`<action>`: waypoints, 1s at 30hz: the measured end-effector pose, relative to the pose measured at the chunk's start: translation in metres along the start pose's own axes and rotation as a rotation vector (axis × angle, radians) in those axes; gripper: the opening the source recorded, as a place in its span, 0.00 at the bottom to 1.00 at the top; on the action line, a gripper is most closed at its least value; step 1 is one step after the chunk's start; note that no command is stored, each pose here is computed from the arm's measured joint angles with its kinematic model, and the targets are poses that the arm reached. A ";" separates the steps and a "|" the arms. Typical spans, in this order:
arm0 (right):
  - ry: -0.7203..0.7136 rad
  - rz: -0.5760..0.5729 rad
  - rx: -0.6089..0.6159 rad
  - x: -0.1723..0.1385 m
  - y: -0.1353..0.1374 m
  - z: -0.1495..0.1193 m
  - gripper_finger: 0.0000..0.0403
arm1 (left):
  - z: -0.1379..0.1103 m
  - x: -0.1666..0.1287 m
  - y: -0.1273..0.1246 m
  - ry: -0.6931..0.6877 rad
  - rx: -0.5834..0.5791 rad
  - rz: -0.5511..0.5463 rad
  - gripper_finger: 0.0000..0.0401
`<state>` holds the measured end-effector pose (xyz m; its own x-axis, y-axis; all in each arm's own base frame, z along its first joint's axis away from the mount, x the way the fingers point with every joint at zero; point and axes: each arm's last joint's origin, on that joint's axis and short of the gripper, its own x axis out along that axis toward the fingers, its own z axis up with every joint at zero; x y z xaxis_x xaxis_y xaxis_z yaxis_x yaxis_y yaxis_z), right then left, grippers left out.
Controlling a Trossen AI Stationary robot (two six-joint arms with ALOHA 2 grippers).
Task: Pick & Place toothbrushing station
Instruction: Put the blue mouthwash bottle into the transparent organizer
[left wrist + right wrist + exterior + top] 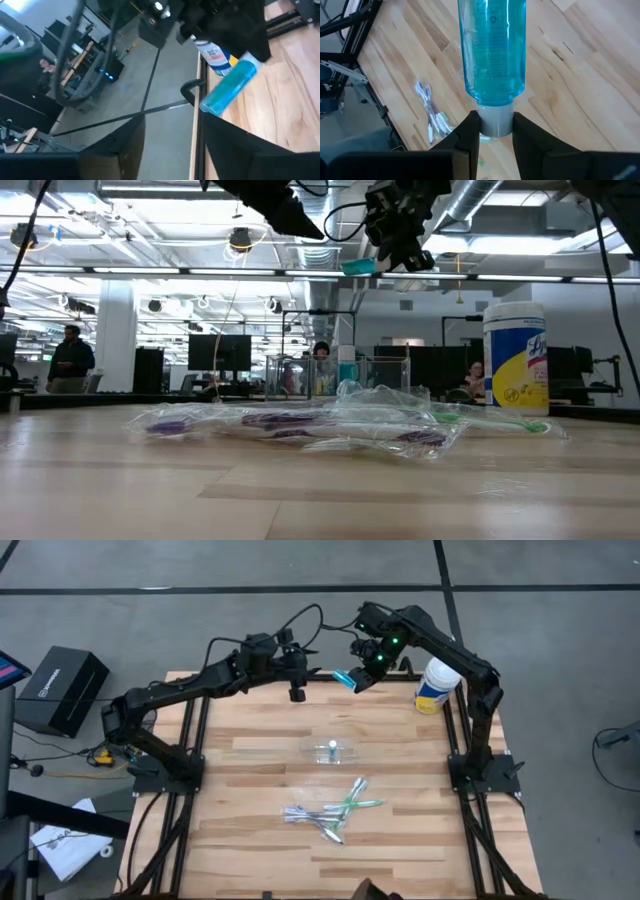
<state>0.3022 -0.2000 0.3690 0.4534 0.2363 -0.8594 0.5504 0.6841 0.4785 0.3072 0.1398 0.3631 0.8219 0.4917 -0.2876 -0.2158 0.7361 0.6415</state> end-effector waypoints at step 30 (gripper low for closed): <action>0.039 0.206 -0.020 0.002 0.010 -0.001 0.20 | 0.030 0.018 -0.028 0.010 0.355 -0.033 0.48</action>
<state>0.3078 -0.1922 0.3715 0.5271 0.3985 -0.7505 0.4347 0.6325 0.6411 0.3434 0.1142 0.3615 0.8198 0.4759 -0.3184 0.0091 0.5452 0.8383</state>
